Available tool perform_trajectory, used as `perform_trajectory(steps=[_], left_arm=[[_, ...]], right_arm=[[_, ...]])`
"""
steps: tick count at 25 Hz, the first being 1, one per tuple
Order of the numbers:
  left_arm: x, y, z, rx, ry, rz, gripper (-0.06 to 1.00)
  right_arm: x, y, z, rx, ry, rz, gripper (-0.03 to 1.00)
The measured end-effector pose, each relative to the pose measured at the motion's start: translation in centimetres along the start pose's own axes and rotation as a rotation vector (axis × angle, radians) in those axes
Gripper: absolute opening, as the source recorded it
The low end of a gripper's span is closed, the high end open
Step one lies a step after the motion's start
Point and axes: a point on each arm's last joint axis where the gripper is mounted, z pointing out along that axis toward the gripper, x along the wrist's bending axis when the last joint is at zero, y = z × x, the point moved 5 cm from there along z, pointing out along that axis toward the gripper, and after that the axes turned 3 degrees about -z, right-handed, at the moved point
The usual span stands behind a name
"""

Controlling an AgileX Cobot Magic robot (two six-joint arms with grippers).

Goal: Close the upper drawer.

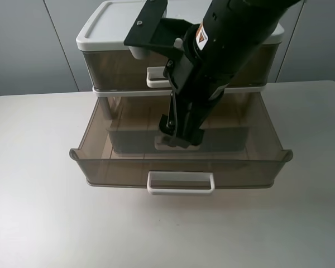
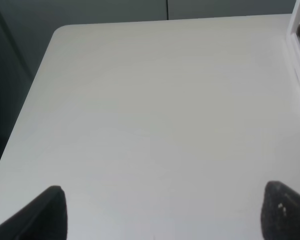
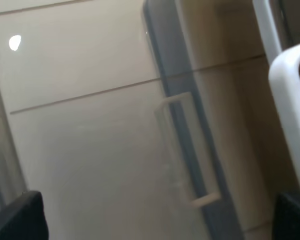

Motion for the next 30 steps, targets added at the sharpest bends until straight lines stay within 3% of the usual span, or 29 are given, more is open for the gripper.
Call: perform_trajectory(steps=[5,10,14,19,21,25,30], left_arm=[[0.0,0.0,0.0,0.0,0.0,0.0,0.74],[0.0,0.0,0.0,0.0,0.0,0.0,0.74],[0.0,0.0,0.0,0.0,0.0,0.0,0.74],[0.0,0.0,0.0,0.0,0.0,0.0,0.74],[0.0,0.0,0.0,0.0,0.0,0.0,0.74],[0.0,0.0,0.0,0.0,0.0,0.0,0.74],[0.0,0.0,0.0,0.0,0.0,0.0,0.74]], right_arm=[[2.5,-0.1,-3.1,-0.016,0.168,0.104,0.68],[1.9,-1.8,-6.3,-0.012,0.149,0.194,0.68],[-1.5,-5.0,-8.8,-0.007,0.07,0.361,0.68],[-6.3,-10.5,-12.6,-0.035,-0.105,0.631,0.68],[-7.1,-12.7,-13.9,-0.042,-0.167,0.723,0.68],[-6.0,-18.0,-15.6,-0.025,-0.289,0.897,0.68],[-1.8,-21.4,-17.5,-0.113,-0.473,1.003,0.68]])
